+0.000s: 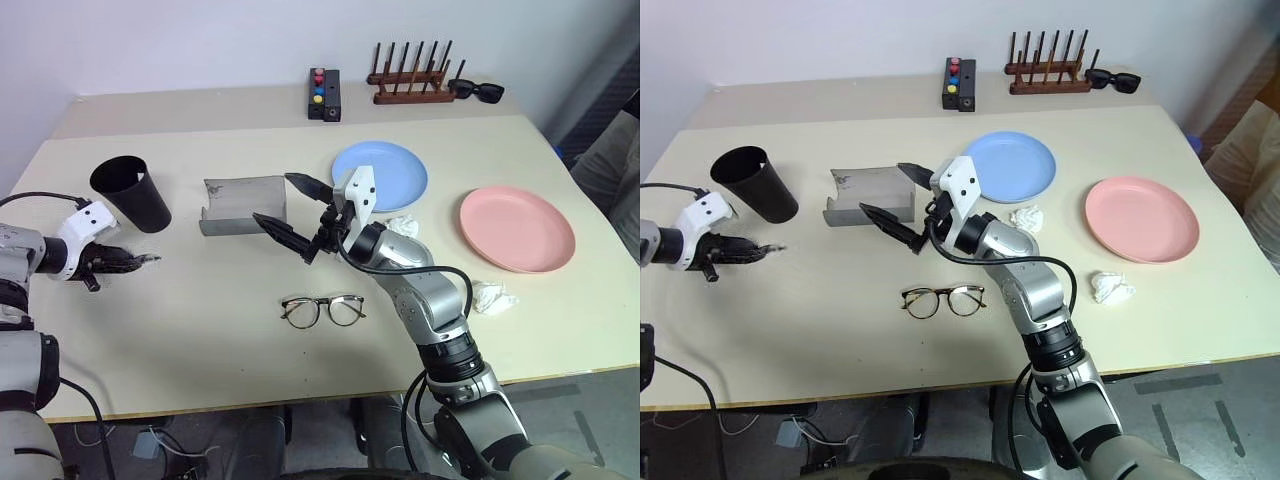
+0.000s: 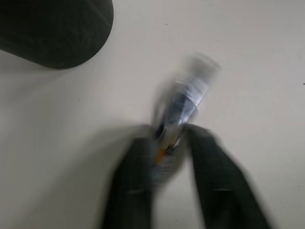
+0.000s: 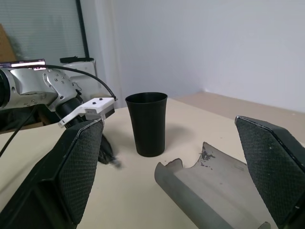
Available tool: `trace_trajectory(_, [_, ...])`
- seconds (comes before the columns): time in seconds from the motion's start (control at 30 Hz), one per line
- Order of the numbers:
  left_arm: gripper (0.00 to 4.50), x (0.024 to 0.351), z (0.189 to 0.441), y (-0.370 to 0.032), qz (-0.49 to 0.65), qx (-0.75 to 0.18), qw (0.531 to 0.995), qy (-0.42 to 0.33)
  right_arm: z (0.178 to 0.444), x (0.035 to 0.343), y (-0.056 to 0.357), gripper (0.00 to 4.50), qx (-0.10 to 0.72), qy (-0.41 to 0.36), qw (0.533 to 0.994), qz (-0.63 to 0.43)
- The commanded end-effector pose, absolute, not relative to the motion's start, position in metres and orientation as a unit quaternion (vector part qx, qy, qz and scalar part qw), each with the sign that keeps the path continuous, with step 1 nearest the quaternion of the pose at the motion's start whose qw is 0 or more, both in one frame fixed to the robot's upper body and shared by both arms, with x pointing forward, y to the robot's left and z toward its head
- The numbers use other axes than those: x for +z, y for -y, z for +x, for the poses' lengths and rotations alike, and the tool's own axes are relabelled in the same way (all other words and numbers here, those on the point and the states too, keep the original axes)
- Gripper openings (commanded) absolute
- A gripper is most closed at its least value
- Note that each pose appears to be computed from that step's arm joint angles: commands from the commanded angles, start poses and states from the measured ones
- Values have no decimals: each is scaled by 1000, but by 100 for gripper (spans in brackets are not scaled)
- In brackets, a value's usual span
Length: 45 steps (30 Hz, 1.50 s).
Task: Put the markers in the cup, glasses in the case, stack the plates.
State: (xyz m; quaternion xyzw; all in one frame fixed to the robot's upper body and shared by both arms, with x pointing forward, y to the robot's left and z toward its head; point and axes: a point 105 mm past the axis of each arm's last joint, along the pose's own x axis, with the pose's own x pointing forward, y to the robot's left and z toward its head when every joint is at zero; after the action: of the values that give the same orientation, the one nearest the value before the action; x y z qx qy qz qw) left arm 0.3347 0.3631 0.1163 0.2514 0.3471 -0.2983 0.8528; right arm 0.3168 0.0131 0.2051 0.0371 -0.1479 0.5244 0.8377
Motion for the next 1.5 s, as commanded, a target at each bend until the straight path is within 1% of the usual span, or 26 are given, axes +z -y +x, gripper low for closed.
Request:
trace_trajectory(0.03, [83,107,324,-370,250,-297,846,-365,311,218,-15,450,530,177,829,38])
trace_trajectory(0.1, [83,105,322,-370,244,-303,845,-367,312,218,-16,450,532,176,827,38])
trace_trajectory(0.2, [5,105,319,-369,234,-310,848,-362,311,218,-17,450,534,176,826,39])
trace_trajectory(0.27, [2,106,318,-371,244,-309,846,-360,310,218,-17,450,535,176,826,39])
trace_trajectory(0.43, [2,121,312,-360,252,-362,839,-319,311,218,-15,450,531,176,828,38])
trace_trajectory(0.53, [2,157,315,-327,240,-419,848,-219,310,219,-10,450,534,176,826,35])
trace_trajectory(0.6, [2,182,318,-309,227,-425,863,-152,307,220,-9,450,543,177,820,33])
trace_trajectory(0.63, [2,199,322,-300,217,-418,876,-105,306,222,-8,450,547,178,817,31])
trace_trajectory(0.73, [2,248,332,-286,186,-372,909,22,304,225,-8,450,557,184,810,11])
trace_trajectory(0.8, [2,286,340,-284,170,-306,929,119,302,225,-9,450,562,189,805,-5])
trace_trajectory(0.87, [2,311,345,-283,155,-252,939,175,301,227,-10,450,564,192,803,-5])
trace_trajectory(0.93, [2,323,351,-285,160,-198,945,206,300,227,-12,450,566,192,802,-4])
trace_trajectory(1.07, [2,335,364,-311,177,-39,950,256,298,230,-16,450,569,200,797,3])
trace_trajectory(1.17, [2,330,369,-321,169,29,946,277,298,233,-18,450,568,205,797,8])
trace_trajectory(1.3, [2,305,375,-324,150,73,946,277,297,234,-19,450,567,208,797,15])
trace_trajectory(1.5, [2,275,374,-327,121,93,953,261,296,241,-18,450,558,223,798,32])
